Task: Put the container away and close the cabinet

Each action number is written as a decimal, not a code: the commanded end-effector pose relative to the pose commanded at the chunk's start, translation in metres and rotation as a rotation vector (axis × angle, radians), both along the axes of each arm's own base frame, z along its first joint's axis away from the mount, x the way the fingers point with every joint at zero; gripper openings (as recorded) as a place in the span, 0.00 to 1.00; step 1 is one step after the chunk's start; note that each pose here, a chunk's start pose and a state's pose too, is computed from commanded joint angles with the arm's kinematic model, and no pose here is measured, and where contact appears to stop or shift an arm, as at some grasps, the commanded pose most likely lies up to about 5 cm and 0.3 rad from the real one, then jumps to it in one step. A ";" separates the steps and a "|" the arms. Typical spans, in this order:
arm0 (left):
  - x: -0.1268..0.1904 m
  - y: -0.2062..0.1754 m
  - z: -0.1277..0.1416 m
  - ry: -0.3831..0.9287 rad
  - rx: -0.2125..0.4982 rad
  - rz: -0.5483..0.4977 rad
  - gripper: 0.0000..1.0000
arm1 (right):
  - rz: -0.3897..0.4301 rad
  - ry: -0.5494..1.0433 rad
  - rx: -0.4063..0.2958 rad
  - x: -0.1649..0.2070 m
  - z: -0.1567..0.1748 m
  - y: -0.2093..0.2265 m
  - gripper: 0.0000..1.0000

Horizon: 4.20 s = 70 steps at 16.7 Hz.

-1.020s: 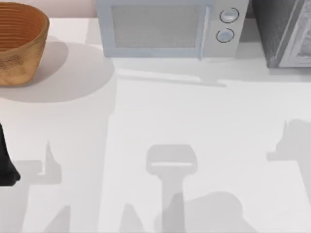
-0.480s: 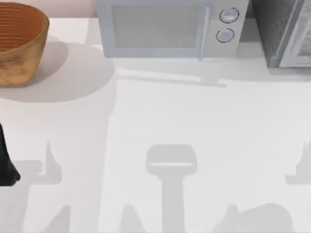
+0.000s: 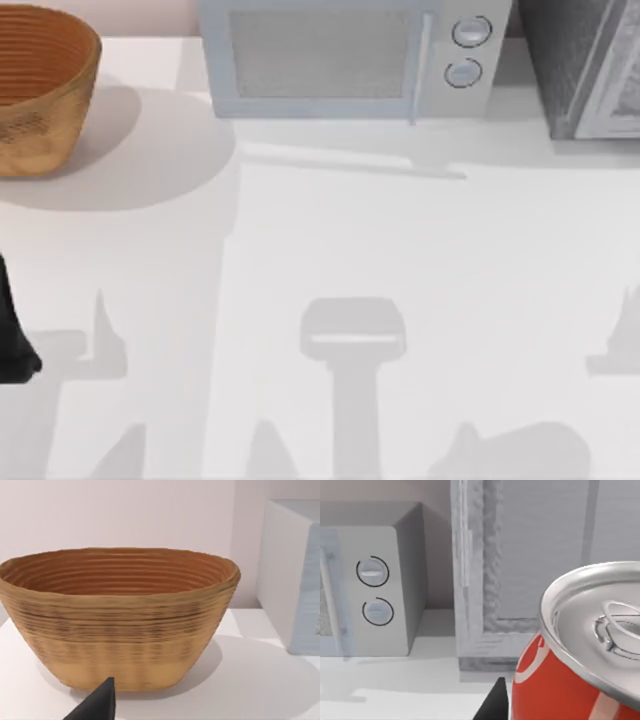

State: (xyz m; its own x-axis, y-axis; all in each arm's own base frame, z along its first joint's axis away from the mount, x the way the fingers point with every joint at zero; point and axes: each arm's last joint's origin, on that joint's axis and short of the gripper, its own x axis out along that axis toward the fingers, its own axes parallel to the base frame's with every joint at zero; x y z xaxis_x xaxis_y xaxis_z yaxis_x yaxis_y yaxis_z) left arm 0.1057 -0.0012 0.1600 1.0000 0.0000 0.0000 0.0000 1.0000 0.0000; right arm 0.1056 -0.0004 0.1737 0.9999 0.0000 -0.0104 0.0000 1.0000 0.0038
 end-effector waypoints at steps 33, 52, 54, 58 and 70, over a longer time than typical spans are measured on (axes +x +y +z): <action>0.000 0.000 0.000 0.000 0.000 0.000 1.00 | 0.002 -0.010 -0.002 0.145 0.333 0.046 0.00; 0.000 0.000 0.000 0.000 0.000 0.000 1.00 | -0.010 0.006 0.000 0.252 0.364 0.050 0.00; 0.000 0.000 0.000 0.000 0.000 0.000 1.00 | -0.008 -0.010 0.001 0.269 0.366 0.049 0.00; 0.000 0.000 0.000 0.000 0.000 0.000 1.00 | -0.002 -0.014 0.001 0.294 0.360 0.046 0.00; 0.000 0.000 0.000 0.000 0.000 0.000 1.00 | -0.001 -0.010 0.000 0.300 0.356 0.046 0.45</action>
